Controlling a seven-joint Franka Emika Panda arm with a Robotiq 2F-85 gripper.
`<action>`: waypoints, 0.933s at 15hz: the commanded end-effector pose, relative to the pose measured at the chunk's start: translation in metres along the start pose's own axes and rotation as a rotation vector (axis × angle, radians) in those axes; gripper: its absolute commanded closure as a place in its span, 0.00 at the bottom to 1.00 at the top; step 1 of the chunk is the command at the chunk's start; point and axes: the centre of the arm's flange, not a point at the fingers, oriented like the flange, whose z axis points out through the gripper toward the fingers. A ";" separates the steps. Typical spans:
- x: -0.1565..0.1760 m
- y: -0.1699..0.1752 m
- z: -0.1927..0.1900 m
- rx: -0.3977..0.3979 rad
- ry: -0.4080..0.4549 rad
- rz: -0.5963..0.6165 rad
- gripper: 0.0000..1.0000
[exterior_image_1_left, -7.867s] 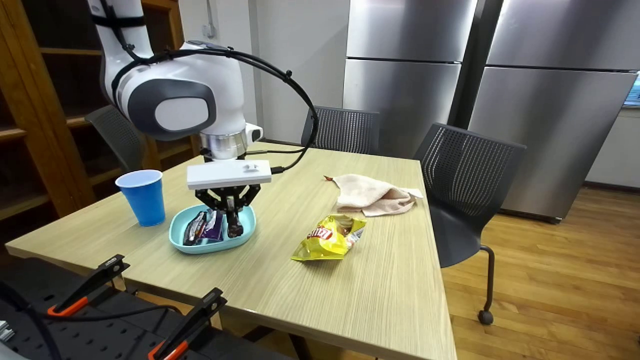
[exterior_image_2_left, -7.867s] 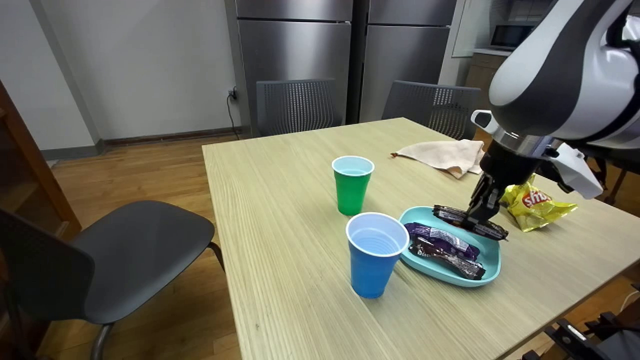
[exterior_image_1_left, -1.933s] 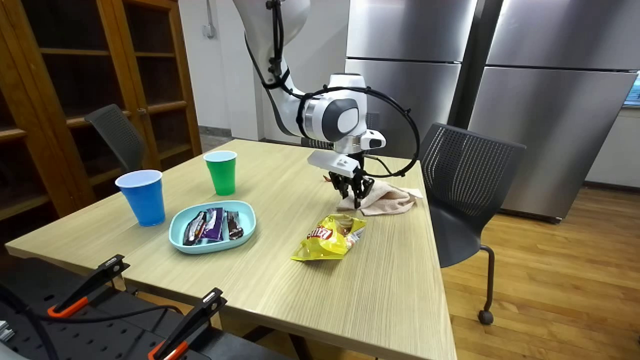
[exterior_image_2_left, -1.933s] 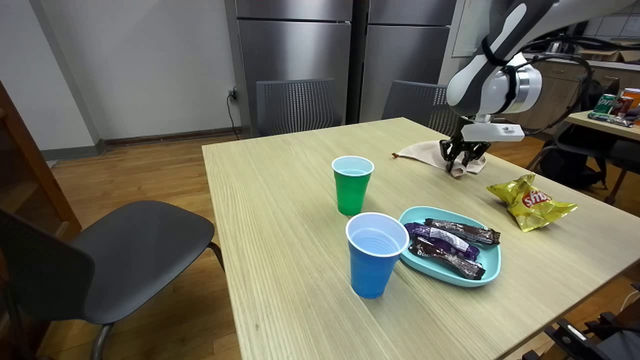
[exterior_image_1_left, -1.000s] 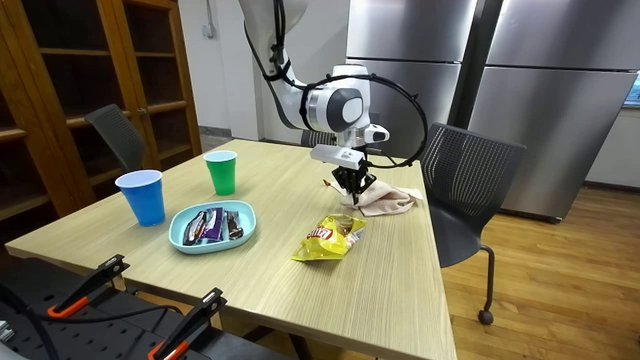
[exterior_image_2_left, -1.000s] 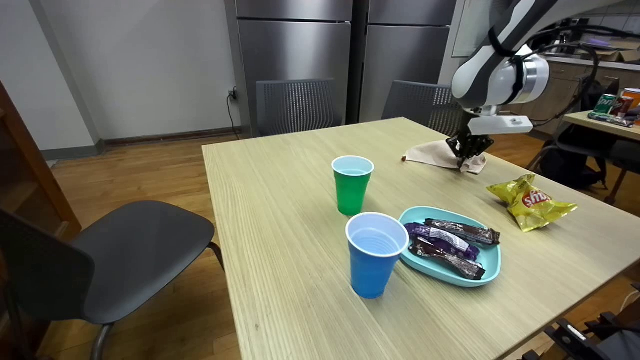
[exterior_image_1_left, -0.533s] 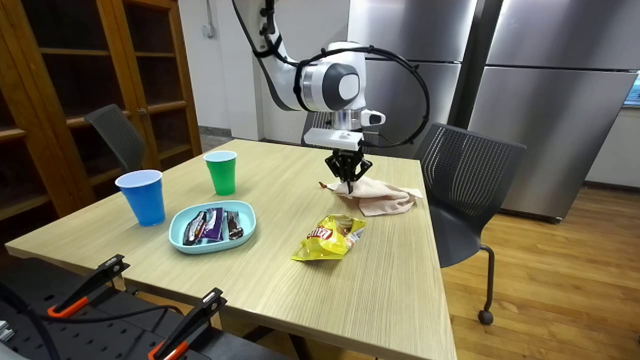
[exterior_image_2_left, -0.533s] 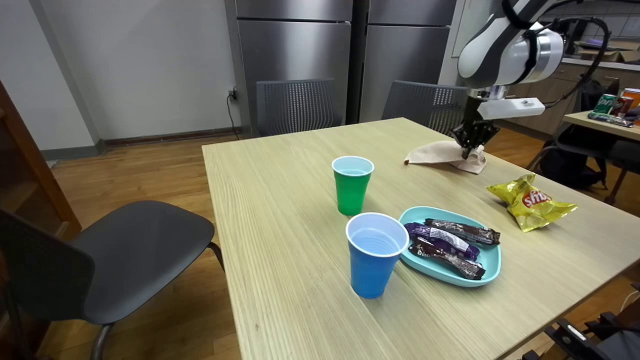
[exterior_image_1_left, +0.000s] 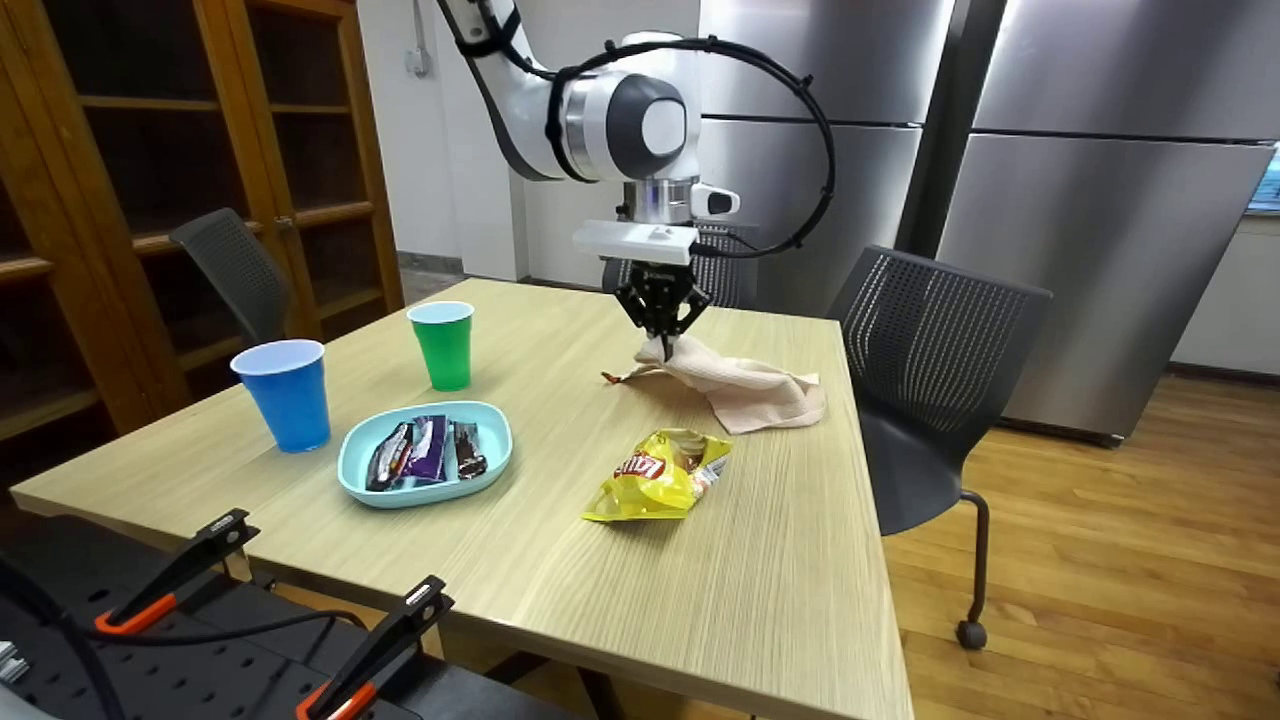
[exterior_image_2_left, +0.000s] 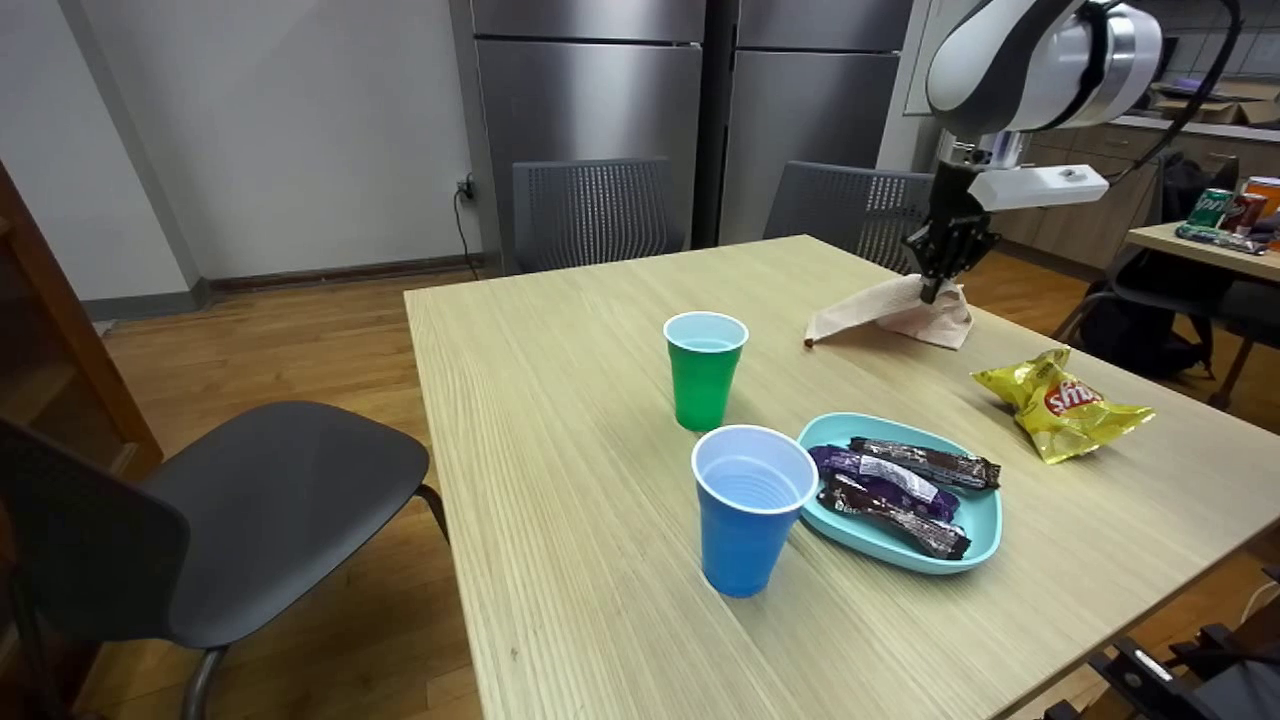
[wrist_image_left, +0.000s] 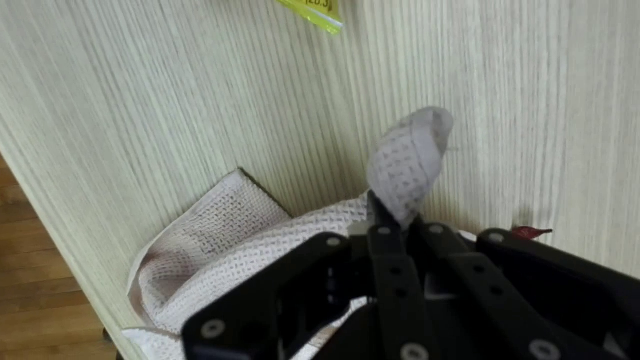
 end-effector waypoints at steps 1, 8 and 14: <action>-0.027 -0.011 -0.031 0.018 -0.020 -0.055 0.99; -0.044 -0.033 -0.050 0.061 -0.060 -0.128 0.99; -0.048 -0.058 -0.053 0.076 -0.101 -0.148 0.99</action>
